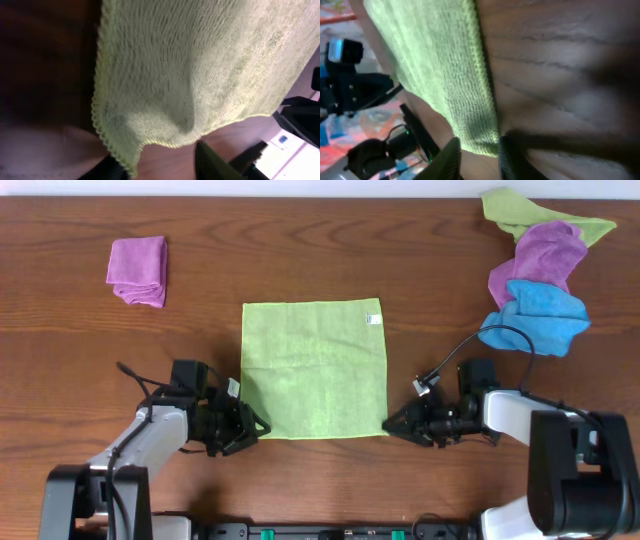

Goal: Fold the cloth
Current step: 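Lower both grippers and pinch the cloth's near side edges, then lift the near edge with both grippers and fold it back over the far half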

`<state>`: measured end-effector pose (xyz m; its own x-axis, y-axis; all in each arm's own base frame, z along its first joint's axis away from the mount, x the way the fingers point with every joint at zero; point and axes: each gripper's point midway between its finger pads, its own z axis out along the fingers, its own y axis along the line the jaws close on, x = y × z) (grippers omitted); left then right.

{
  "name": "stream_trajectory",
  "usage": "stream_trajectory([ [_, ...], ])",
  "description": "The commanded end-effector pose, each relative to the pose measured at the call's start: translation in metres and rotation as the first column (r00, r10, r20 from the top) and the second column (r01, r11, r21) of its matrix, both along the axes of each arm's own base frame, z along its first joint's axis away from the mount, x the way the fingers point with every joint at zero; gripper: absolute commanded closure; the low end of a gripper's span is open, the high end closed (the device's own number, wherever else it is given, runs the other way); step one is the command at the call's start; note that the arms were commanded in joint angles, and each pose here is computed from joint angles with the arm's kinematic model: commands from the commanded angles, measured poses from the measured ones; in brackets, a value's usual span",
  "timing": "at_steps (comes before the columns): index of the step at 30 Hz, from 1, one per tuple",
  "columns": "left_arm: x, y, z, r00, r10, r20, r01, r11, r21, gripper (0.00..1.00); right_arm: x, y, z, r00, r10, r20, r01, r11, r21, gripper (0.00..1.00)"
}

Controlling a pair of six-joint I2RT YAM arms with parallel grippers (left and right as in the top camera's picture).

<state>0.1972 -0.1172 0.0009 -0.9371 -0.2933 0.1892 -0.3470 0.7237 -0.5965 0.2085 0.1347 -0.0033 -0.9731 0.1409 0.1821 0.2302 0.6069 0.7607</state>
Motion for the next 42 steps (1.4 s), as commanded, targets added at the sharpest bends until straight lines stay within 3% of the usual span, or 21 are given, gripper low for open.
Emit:
stream_trajectory([
  [1,-0.018,0.029,-0.038,0.998,0.001,-0.057,0.011,0.978,0.208,0.65,-0.014,-0.015,-0.028,0.998,-0.001,-0.061,-0.009,0.989,-0.150,0.82],
  [3,-0.016,0.029,-0.038,0.999,0.001,-0.046,0.008,0.978,0.208,0.65,-0.013,-0.014,-0.027,0.998,-0.006,-0.057,-0.002,0.989,-0.146,0.71],
  [5,-0.015,0.030,-0.038,0.999,0.002,-0.045,0.008,0.977,0.212,0.64,-0.013,-0.014,-0.027,0.998,-0.006,-0.058,-0.002,0.989,-0.146,0.71],
  [8,-0.015,0.030,-0.038,0.999,0.001,-0.044,0.008,0.977,0.215,0.65,-0.013,-0.013,-0.027,0.998,-0.010,-0.065,0.000,0.990,-0.142,0.63],
  [11,-0.015,0.030,-0.038,0.999,0.001,-0.045,0.008,0.977,0.214,0.74,-0.015,-0.006,-0.027,0.998,0.004,-0.070,-0.014,0.990,-0.140,0.66],
  [14,-0.016,0.030,-0.038,0.999,0.001,-0.048,0.009,0.977,0.214,0.71,-0.016,0.002,-0.027,0.998,0.035,-0.057,-0.043,0.989,-0.141,0.58],
  [16,-0.016,0.030,-0.038,0.999,0.001,-0.049,0.009,0.977,0.214,0.70,-0.016,0.003,-0.029,0.997,0.031,-0.064,-0.040,0.987,-0.155,0.58],
  [21,-0.017,0.030,-0.038,0.999,0.001,-0.052,0.010,0.977,0.214,0.69,-0.014,0.003,-0.030,0.998,0.019,-0.066,-0.030,0.985,-0.167,0.69],
  [22,-0.017,0.030,-0.038,0.999,0.001,-0.052,0.010,0.977,0.214,0.70,-0.013,0.003,-0.030,0.998,0.016,-0.066,-0.027,0.985,-0.170,0.75],
  [24,-0.017,0.030,-0.038,0.999,0.001,-0.052,0.010,0.977,0.214,0.79,-0.011,0.003,-0.030,0.998,0.005,-0.064,-0.016,0.985,-0.170,0.92],
  [25,-0.017,0.030,-0.038,0.999,0.001,-0.052,0.010,0.977,0.214,0.92,-0.009,0.003,-0.030,0.998,-0.005,-0.067,-0.007,0.985,-0.170,0.98],
  [32,0.005,0.026,-0.020,1.000,0.008,-0.030,-0.002,0.981,0.194,0.94,0.012,0.006,-0.006,0.998,0.001,-0.066,-0.012,0.987,-0.163,0.98],
  [37,0.037,0.024,0.015,0.999,-0.037,0.020,0.032,0.981,0.191,0.94,0.028,0.004,0.030,1.000,0.030,0.002,-0.029,0.981,-0.192,0.98],
  [42,0.071,0.020,0.061,0.987,-0.051,0.152,0.023,0.984,0.176,0.94,0.039,0.006,0.067,0.991,0.041,0.128,-0.014,0.979,-0.204,0.99],
])
